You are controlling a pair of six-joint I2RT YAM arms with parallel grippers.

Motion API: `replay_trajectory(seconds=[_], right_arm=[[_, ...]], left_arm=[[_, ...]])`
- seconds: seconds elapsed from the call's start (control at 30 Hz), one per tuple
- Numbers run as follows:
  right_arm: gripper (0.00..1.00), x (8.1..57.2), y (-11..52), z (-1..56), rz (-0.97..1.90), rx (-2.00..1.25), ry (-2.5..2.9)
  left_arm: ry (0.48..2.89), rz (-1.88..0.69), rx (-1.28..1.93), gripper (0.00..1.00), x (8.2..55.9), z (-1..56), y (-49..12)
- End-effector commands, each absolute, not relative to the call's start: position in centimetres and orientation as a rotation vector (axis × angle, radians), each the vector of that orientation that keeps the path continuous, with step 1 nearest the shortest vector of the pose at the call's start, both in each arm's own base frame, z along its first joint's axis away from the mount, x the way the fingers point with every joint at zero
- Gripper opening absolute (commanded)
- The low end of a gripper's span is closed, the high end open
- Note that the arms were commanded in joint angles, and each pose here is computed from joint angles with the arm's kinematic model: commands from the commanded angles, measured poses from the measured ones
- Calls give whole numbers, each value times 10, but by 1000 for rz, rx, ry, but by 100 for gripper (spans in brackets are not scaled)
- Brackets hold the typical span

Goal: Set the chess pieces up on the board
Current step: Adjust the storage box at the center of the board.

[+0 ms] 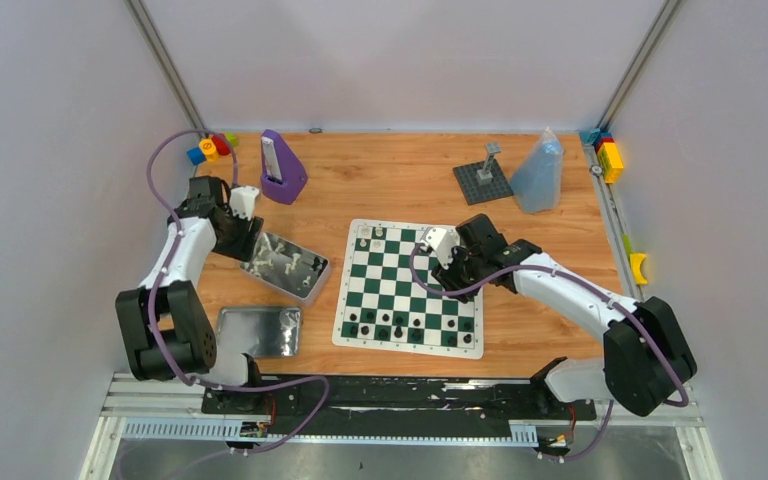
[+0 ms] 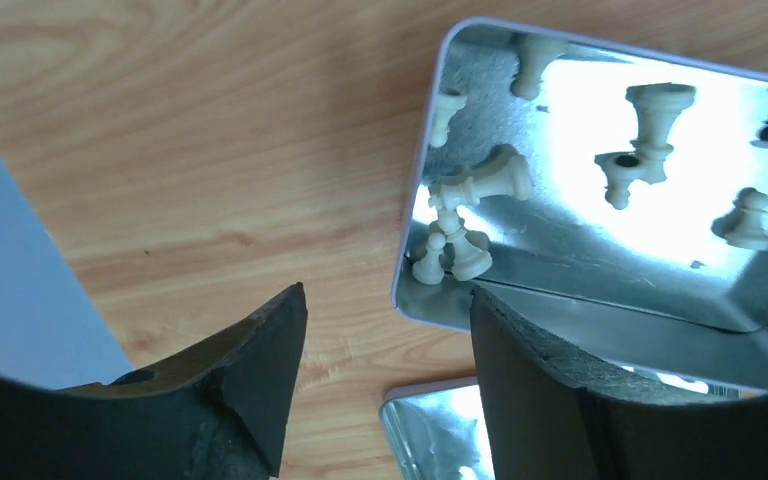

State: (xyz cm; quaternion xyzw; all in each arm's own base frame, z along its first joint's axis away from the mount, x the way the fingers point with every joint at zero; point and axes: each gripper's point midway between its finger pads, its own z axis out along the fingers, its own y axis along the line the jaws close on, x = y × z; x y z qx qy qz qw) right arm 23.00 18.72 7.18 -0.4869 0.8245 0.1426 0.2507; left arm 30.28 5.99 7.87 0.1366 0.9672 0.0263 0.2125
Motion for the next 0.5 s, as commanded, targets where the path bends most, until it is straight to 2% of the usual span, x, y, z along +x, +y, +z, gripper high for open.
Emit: replay_trajectory(seconds=[0.0,0.07,0.13,0.47], right_arm=[[36,235,195,75,418,-1311,2218],[36,235,195,75,418,-1314,2218],[36,236,195,75,419,-1317,2219],[36,234,194,70,419,-1323,2231]], left_arm=[[2440,-2,559,72,330,127,40],[2376,-59,686,78,336,136,24],[2323,-90,826,79,341,139,9],[2012,-43,1538,80,353,120,-52]])
